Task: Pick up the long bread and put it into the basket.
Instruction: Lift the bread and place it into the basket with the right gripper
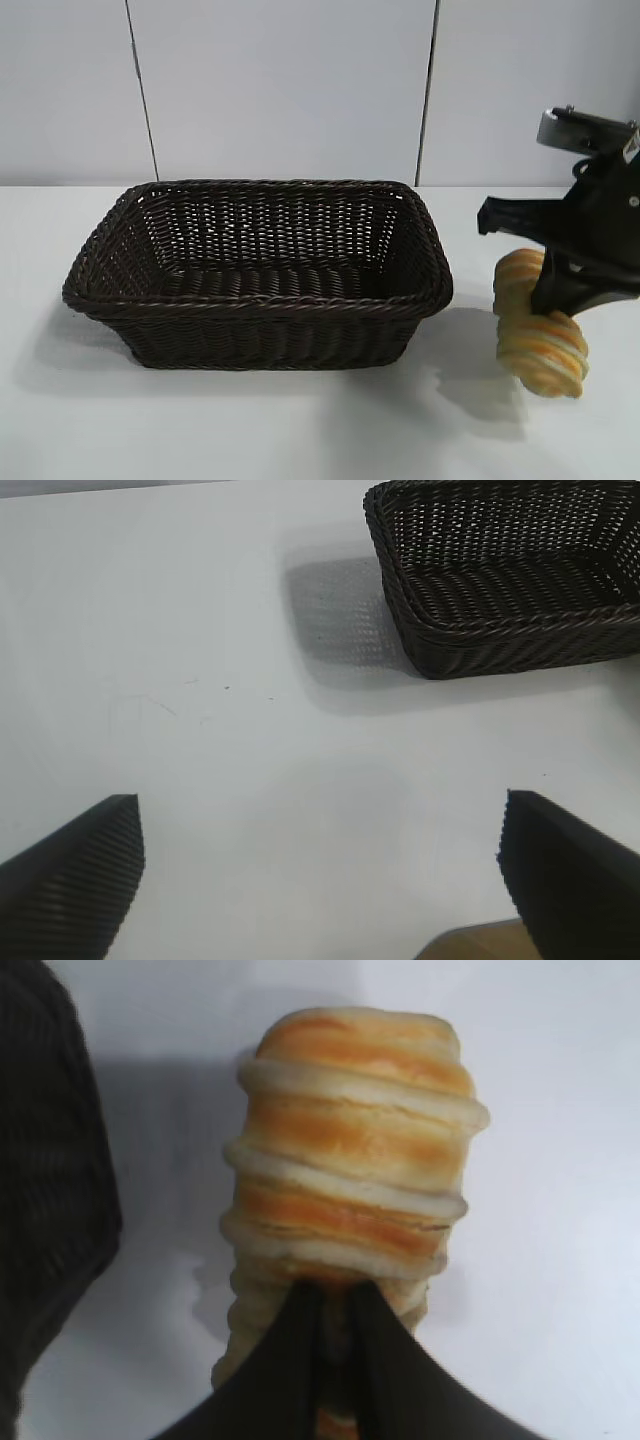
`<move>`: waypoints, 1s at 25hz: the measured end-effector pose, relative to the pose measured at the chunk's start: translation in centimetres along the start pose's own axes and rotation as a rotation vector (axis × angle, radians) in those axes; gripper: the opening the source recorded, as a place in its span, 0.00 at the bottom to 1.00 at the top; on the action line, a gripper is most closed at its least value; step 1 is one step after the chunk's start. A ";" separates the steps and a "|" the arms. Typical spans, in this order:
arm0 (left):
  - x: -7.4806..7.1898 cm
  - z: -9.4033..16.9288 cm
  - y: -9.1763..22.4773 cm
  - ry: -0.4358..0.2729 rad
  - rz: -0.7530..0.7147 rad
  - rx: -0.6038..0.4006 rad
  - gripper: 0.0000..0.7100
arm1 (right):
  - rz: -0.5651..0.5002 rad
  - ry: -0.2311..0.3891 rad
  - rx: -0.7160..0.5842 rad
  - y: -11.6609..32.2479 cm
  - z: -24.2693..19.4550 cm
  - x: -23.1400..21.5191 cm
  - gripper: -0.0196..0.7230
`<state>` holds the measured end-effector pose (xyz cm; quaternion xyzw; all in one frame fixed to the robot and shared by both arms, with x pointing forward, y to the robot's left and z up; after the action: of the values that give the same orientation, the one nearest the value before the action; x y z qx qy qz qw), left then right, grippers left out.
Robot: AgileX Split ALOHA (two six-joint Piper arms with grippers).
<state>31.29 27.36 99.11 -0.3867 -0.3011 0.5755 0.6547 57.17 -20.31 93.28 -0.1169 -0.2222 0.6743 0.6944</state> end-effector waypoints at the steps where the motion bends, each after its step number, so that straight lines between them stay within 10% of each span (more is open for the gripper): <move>1: 0.0 0.0 0.0 0.000 0.002 0.000 0.98 | 0.009 -0.004 -0.012 -0.7 0.4 0.2 0.10; 15: 0.0 0.0 0.0 0.000 0.002 0.000 0.98 | 0.159 -0.100 0.022 -5.1 -0.4 3.8 0.10; 25: 0.0 0.0 0.0 0.000 0.002 0.000 0.98 | 0.599 -0.202 0.040 -6.2 -3.4 12.5 0.09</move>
<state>31.29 27.36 99.11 -0.3870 -0.3007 0.5762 0.6541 64.11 -7.91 95.02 -0.0958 -0.2324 0.8612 0.4417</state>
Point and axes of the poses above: a point on each arm's last joint axis where the gripper is mounted, z pointing back along that axis away from the gripper, x along the wrist's bending axis when the last joint is at zero, y = z × x, the point moved 10 cm from there along -z, pointing out along that axis toward the gripper, and after that the axes turned 6 degrees about z, right-handed, at the moved point
